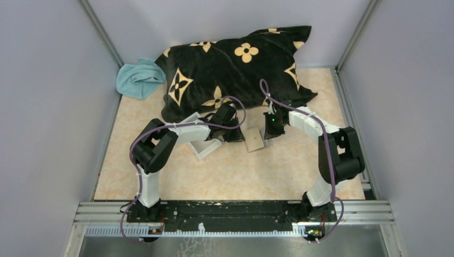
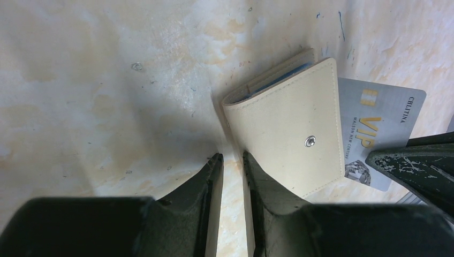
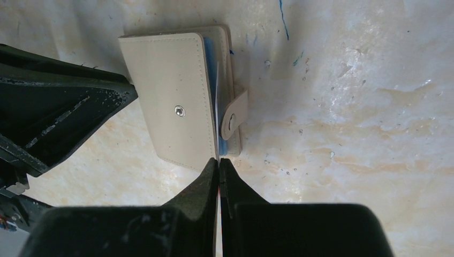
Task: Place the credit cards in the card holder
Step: Insert the credit card into the card holder.
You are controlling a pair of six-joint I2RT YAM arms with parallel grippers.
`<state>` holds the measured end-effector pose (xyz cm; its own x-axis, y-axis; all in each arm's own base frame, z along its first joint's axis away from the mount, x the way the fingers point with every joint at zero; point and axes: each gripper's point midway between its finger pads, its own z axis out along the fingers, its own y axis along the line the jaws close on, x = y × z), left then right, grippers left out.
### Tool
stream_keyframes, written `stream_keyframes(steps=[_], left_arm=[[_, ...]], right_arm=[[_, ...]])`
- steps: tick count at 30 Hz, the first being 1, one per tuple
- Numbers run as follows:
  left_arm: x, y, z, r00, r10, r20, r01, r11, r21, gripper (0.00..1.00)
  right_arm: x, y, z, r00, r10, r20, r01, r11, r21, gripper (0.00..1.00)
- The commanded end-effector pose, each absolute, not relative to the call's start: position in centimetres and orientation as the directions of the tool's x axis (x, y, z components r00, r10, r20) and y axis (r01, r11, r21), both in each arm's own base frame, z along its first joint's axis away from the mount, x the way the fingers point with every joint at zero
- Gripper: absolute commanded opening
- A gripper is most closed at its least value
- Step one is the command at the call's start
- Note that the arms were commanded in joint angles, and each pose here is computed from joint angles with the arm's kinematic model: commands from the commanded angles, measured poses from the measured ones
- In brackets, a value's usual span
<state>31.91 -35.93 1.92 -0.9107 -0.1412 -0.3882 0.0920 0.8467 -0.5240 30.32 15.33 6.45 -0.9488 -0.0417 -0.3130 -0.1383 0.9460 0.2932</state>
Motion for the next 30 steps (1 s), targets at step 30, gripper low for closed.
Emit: stream_keyframes(steps=[30], left_arm=[[27.1, -28.7, -6.8, -0.971, -0.053, -0.234, 0.007, 0.969, -0.247, 0.27]], right_arm=[[31.1, 15.4, 7.0, -0.933, -0.022, -0.360, -0.146, 0.936, 0.321, 0.00]])
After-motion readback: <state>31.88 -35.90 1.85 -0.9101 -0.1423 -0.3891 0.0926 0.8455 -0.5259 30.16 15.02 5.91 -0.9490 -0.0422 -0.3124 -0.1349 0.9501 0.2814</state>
